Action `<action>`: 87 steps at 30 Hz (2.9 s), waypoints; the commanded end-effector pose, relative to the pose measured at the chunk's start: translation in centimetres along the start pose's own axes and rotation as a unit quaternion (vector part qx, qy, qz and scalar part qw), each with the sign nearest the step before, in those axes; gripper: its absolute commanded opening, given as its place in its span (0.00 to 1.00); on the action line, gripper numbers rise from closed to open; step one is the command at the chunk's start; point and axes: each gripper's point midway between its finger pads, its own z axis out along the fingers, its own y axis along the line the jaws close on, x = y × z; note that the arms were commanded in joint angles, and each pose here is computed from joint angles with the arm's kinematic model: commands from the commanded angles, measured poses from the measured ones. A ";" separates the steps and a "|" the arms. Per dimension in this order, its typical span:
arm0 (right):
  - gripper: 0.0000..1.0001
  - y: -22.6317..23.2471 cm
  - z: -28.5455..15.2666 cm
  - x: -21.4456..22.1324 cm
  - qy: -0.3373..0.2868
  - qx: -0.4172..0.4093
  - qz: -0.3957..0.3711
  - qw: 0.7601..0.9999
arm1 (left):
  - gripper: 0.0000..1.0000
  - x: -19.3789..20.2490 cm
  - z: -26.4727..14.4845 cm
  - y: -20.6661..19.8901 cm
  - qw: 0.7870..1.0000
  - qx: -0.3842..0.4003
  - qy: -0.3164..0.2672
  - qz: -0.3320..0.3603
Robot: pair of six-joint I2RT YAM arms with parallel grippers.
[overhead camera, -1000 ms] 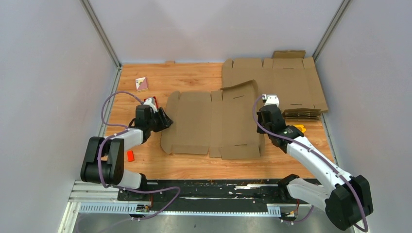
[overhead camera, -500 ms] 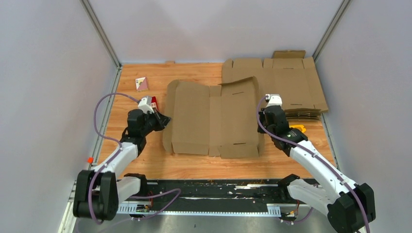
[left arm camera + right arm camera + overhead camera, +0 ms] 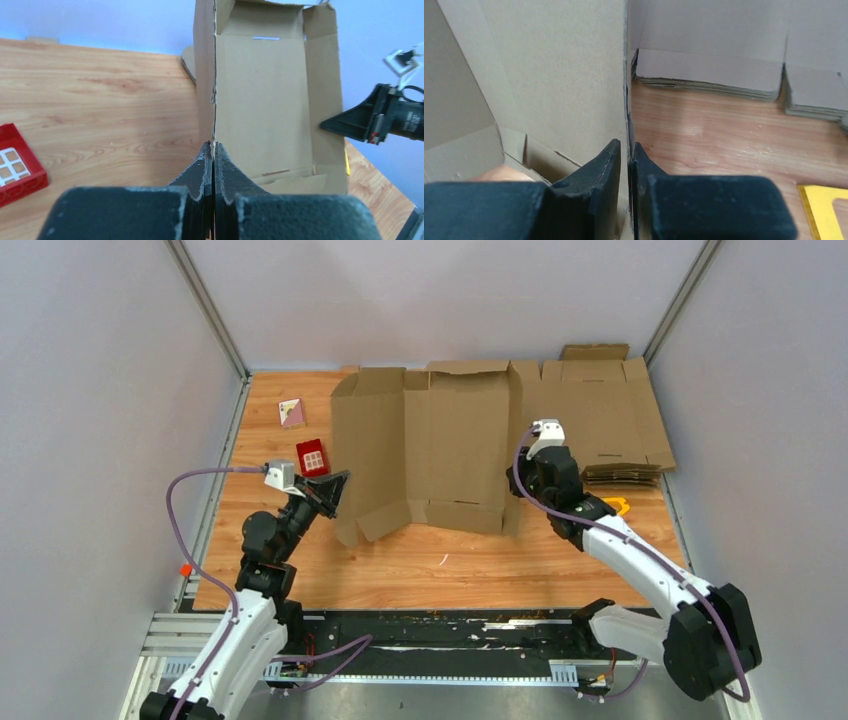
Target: Fold the paper box
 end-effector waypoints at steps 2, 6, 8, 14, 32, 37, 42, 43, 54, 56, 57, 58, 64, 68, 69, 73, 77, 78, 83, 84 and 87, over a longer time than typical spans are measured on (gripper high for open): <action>0.23 1.2 3.1 1.7 0.018 -0.032 -0.026 0.999 | 0.00 -1.6 -0.1 -2.3 0.996 0.062 -0.050 0.040; 0.51 1.0 4.5 4.3 0.051 -0.035 -0.035 0.997 | 0.00 -0.8 -0.4 -2.9 0.994 0.085 -0.043 0.050; 0.61 1.1 4.8 5.0 0.059 -0.041 -0.038 0.997 | 0.00 -0.5 -0.6 -3.0 0.994 0.088 -0.042 0.056; 0.75 1.2 4.7 7.4 0.097 -0.058 -0.049 0.992 | 0.00 -0.2 -1.0 -3.7 0.992 0.106 -0.042 0.062; 1.00 3.9 3.1 11.6 0.151 -0.090 -0.135 0.975 | 0.00 0.4 -1.0 -3.6 0.992 0.106 -0.037 0.057; 1.00 6.0 1.9 10.7 0.121 -0.154 -0.126 0.973 | 0.00 0.3 -1.0 -3.6 0.992 0.104 -0.039 0.057; 1.00 7.1 0.7 10.2 0.097 -0.192 -0.126 0.968 | 0.00 0.1 -1.1 -3.6 0.992 0.105 -0.042 0.058; 1.00 7.3 0.5 10.2 0.096 -0.197 -0.129 0.967 | 0.00 0.1 -1.1 -3.7 0.992 0.105 -0.043 0.058; 1.00 6.8 1.3 11.7 0.114 -0.122 -0.198 0.966 | 0.00 0.0 -1.2 -3.8 0.991 0.109 -0.046 0.055; 1.00 6.1 1.5 12.1 0.126 -0.102 -0.205 0.965 | 0.00 -0.1 -1.2 -3.9 0.991 0.109 -0.047 0.056; 1.00 6.0 1.7 12.2 0.131 -0.094 -0.211 0.964 | 0.00 0.0 -1.3 -3.9 0.991 0.109 -0.047 0.055; 1.00 5.9 1.8 12.4 0.136 -0.086 -0.218 0.963 | 0.00 -0.1 -1.3 -3.9 0.991 0.110 -0.048 0.055; 1.00 7.8 1.2 13.3 0.137 -0.117 -0.259 0.949 | 0.00 -0.1 -1.3 -3.7 0.992 0.102 -0.047 0.051; 1.00 9.4 0.1 13.4 0.126 -0.178 -0.259 0.941 | 0.00 -0.1 -1.3 -3.7 0.992 0.103 -0.047 0.050; 1.00 9.8 0.2 13.0 0.116 -0.182 -0.256 0.942 | 0.00 -0.2 -1.3 -3.7 0.993 0.101 -0.047 0.048; 1.00 7.0 1.8 14.9 0.171 -0.105 -0.283 0.938 | 0.00 -0.5 -1.4 -3.4 0.994 0.089 -0.061 0.026; 1.00 6.7 2.5 16.0 0.199 -0.069 -0.312 0.926 | 0.00 -1.1 -1.6 -3.4 0.993 0.084 -0.075 0.022; 1.00 6.8 2.5 16.0 0.199 -0.066 -0.318 0.925 | 0.00 -1.3 -1.6 -3.4 0.993 0.083 -0.079 0.021; 1.00 6.7 2.3 14.7 0.178 -0.055 -0.317 0.930 | 0.00 -2.4 -1.8 -3.8 0.992 0.086 -0.097 0.004; 1.00 6.7 2.2 14.3 0.170 -0.050 -0.313 0.933 | 0.00 -2.6 -1.9 -4.1 0.991 0.090 -0.099 0.001; 1.00 6.6 2.3 12.7 0.146 -0.033 -0.308 0.939 | 0.00 -3.5 -1.9 -4.8 0.989 0.102 -0.105 -0.012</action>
